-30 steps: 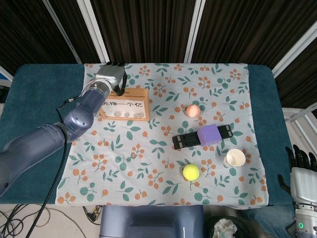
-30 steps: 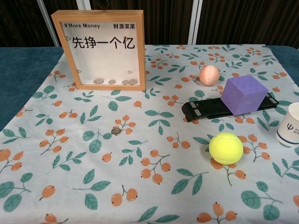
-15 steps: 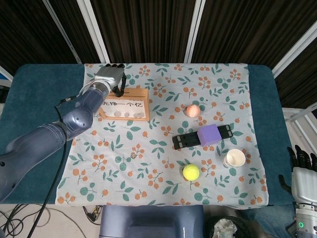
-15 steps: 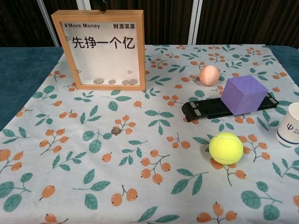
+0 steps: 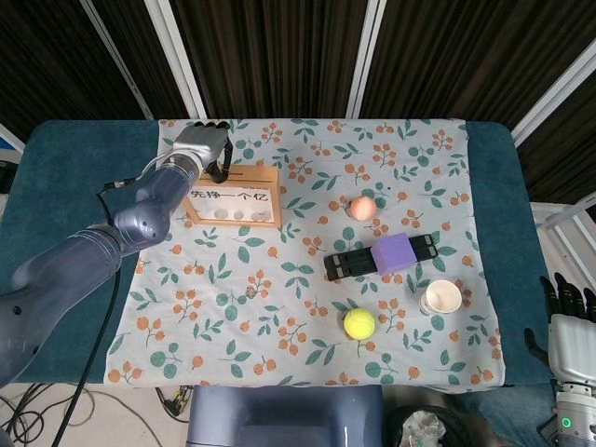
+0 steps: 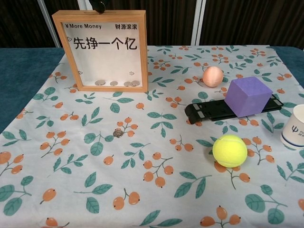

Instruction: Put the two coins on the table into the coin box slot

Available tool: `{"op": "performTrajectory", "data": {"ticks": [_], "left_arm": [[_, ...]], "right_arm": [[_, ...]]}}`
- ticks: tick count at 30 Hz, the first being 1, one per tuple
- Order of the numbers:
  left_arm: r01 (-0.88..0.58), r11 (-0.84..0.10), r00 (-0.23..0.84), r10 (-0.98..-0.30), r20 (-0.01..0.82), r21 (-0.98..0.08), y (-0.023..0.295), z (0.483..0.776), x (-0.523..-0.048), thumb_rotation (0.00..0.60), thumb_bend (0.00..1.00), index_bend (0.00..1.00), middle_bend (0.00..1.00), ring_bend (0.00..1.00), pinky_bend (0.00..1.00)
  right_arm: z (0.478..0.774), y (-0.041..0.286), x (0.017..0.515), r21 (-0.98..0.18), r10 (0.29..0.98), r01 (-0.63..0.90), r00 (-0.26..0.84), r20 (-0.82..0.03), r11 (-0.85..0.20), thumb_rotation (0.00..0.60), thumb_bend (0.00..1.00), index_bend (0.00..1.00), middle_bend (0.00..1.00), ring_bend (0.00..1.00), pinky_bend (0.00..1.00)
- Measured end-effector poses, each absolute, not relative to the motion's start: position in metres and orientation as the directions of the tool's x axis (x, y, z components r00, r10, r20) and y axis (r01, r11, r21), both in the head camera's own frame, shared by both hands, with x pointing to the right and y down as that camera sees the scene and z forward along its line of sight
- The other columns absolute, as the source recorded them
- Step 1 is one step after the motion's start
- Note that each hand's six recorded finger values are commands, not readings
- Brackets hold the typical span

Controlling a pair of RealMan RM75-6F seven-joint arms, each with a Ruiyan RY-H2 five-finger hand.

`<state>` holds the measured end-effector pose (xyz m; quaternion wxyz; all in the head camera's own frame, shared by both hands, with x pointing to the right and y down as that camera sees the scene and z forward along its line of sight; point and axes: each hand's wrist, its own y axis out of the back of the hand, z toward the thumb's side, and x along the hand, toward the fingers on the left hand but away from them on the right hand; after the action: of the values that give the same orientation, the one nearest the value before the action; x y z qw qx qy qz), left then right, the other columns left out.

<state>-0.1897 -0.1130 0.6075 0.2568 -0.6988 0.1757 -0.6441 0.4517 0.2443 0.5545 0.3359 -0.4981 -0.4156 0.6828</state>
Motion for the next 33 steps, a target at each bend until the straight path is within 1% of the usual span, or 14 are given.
{"op": "performTrajectory", "data": {"ticks": [17, 28, 33], "left_arm": [[0.107, -0.814, 0.102, -0.562, 0.821, -0.571, -0.1138, 0.6132, -0.1895, 0.600, 0.57, 0.54, 0.00, 0.00, 0.00], [0.117, -0.815, 0.104, -0.558, 0.823, -0.567, -0.1145, 0.6108, -0.1863, 0.600, 0.56, 0.50, 0.00, 0.00, 0.00], [0.125, -0.812, 0.104, -0.561, 0.821, -0.570, -0.1146, 0.6103, -0.1852, 0.600, 0.52, 0.50, 0.00, 0.00, 0.00]], "right_arm": [[0.5539, 0.2445, 0.4534, -0.901, 0.867, -0.034, -0.289, -0.405, -0.432, 0.600, 0.41, 0.10, 0.04, 0.08, 0.00], [0.5538, 0.2443, 0.4532, -0.901, 0.867, -0.033, -0.287, -0.407, -0.433, 0.600, 0.41, 0.10, 0.04, 0.08, 0.00], [0.5539, 0.2441, 0.4537, -0.899, 0.864, -0.033, -0.293, -0.408, -0.436, 0.600, 0.41, 0.10, 0.04, 0.08, 0.00]]}}
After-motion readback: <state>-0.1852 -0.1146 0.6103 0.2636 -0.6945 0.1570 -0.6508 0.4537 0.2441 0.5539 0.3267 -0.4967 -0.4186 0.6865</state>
